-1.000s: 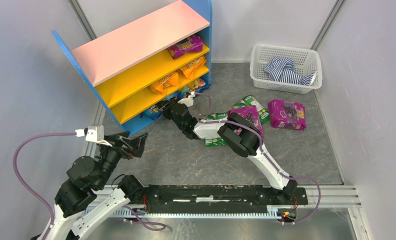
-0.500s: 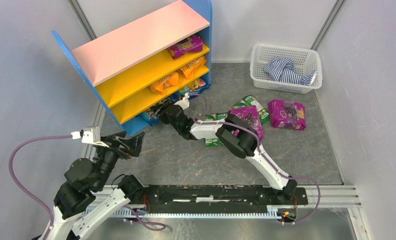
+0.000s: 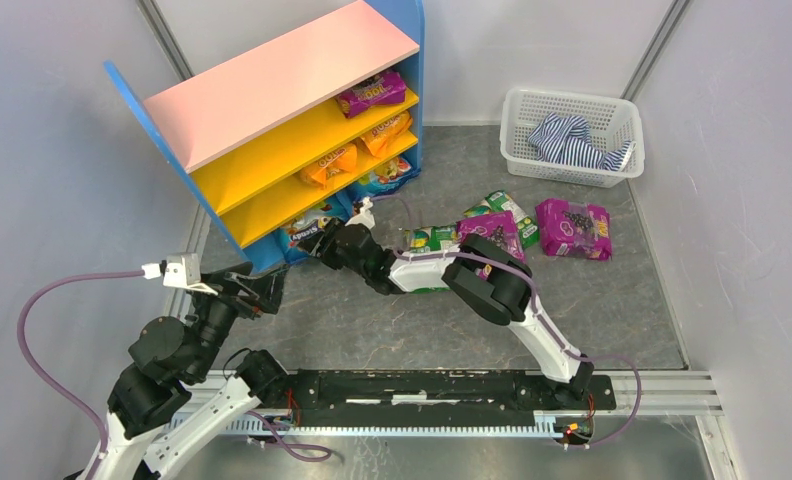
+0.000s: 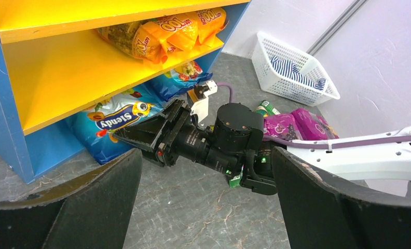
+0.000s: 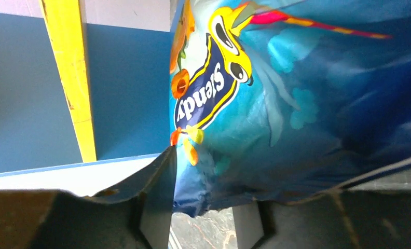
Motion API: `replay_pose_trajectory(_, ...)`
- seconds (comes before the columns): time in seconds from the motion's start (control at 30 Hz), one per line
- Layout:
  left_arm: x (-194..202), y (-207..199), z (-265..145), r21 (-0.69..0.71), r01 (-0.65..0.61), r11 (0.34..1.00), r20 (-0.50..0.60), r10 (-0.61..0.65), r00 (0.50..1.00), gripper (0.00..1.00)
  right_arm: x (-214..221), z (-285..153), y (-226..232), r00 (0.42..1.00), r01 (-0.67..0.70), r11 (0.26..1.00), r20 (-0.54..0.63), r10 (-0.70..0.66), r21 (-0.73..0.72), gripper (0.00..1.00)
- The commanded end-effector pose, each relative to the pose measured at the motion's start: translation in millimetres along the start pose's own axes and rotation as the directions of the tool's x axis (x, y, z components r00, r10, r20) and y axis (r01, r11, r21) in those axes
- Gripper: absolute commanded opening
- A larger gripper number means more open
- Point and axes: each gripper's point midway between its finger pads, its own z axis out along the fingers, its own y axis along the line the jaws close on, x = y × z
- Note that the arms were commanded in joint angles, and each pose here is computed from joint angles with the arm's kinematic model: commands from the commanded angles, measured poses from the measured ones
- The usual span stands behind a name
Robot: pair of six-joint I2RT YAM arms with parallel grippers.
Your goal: Place and organize the candy bags onto the shelf
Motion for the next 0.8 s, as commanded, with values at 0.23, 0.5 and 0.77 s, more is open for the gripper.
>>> replay_pose_trajectory(0.23, -5.4, 1.9, 2.1, -0.018, 0.006, 1.000, 0.026, -0.006, 1.000, 1.00, -25.0, 21.0, 56.5, 0.988, -0.080, 0.981, 0.113, 0.101, -0.178, 0.13)
replay_pose_trajectory(0.5, -3.4, 2.2, 3.8, -0.025, 0.001, 1.000, 0.016, -0.001, 1.000, 1.00, -54.0, 51.2, 44.0, 0.969, -0.077, 0.989, 0.223, 0.103, -0.123, 0.07)
replay_pose_trajectory(0.77, -2.5, 1.9, 4.9, -0.027, -0.002, 1.000, 0.011, 0.002, 1.000, 1.00, -76.5, 63.0, 29.2, 0.959, -0.048, 0.996, 0.275, 0.068, -0.079, 0.06)
